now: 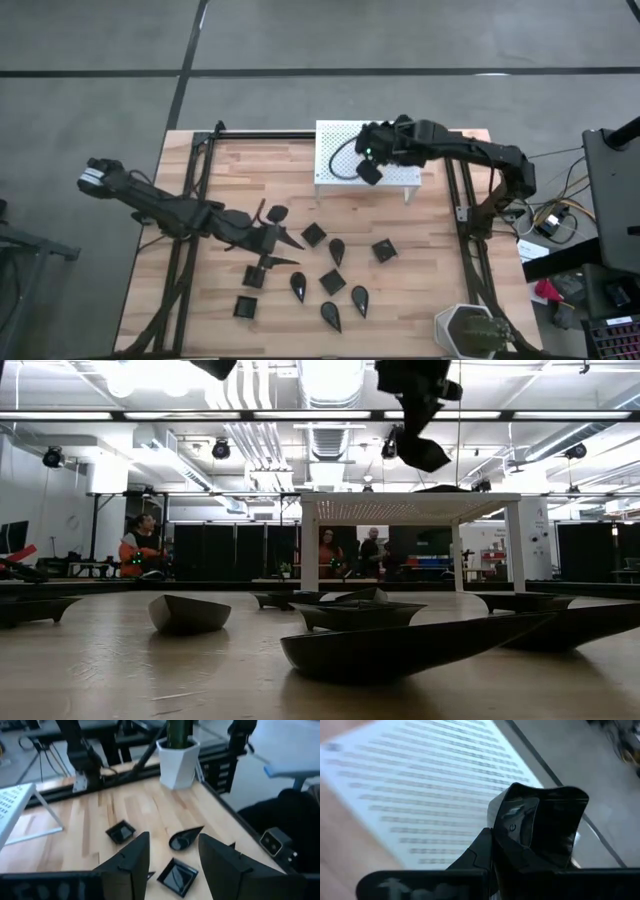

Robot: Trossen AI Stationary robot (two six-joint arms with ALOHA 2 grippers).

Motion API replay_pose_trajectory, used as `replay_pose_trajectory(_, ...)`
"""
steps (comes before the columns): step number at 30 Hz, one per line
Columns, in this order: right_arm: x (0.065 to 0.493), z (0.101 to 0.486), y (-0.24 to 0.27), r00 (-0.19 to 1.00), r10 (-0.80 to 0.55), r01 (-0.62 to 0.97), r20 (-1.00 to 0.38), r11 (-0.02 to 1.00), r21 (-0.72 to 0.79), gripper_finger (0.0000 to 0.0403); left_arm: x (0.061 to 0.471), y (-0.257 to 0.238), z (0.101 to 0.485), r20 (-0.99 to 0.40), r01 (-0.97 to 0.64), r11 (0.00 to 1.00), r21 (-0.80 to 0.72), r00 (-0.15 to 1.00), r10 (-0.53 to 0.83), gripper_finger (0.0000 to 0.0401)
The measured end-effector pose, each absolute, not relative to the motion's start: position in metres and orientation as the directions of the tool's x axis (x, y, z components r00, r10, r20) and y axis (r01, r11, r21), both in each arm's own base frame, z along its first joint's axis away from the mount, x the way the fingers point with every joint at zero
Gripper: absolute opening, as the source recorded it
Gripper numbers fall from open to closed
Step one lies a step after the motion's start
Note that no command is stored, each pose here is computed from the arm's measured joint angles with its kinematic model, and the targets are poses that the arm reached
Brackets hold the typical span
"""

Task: Pick & Place Mini shaped plates
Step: Stack the distorted square plate on top of the distorted square plate on the shelf

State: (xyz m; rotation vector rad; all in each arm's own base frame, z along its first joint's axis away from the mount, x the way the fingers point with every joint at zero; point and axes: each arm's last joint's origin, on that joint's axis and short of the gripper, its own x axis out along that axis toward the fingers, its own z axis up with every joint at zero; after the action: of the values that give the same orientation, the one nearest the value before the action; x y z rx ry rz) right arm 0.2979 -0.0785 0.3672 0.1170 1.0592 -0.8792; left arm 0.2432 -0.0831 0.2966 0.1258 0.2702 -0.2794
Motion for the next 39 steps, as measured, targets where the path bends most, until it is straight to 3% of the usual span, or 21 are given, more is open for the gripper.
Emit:
replay_pose_trajectory(11,0.283,0.362,-0.130,0.102,-0.552,0.748,-0.828,0.591,-0.302,0.0008,0.227,-0.078,0.275,-0.123,0.276,0.960,0.056,0.956,-0.267,0.0163)
replay_pose_trajectory(19,0.287,0.347,-0.143,0.021,-0.523,0.738,-0.852,0.583,-0.340,0.0008,0.226,-0.078,0.272,-0.120,0.276,0.960,0.054,0.956,-0.268,0.0163)
replay_pose_trajectory(39,0.285,0.345,-0.150,0.016,-0.509,0.744,-0.861,0.581,-0.330,0.0008,0.226,-0.078,0.272,-0.130,0.275,0.961,0.037,0.955,-0.268,0.0163)
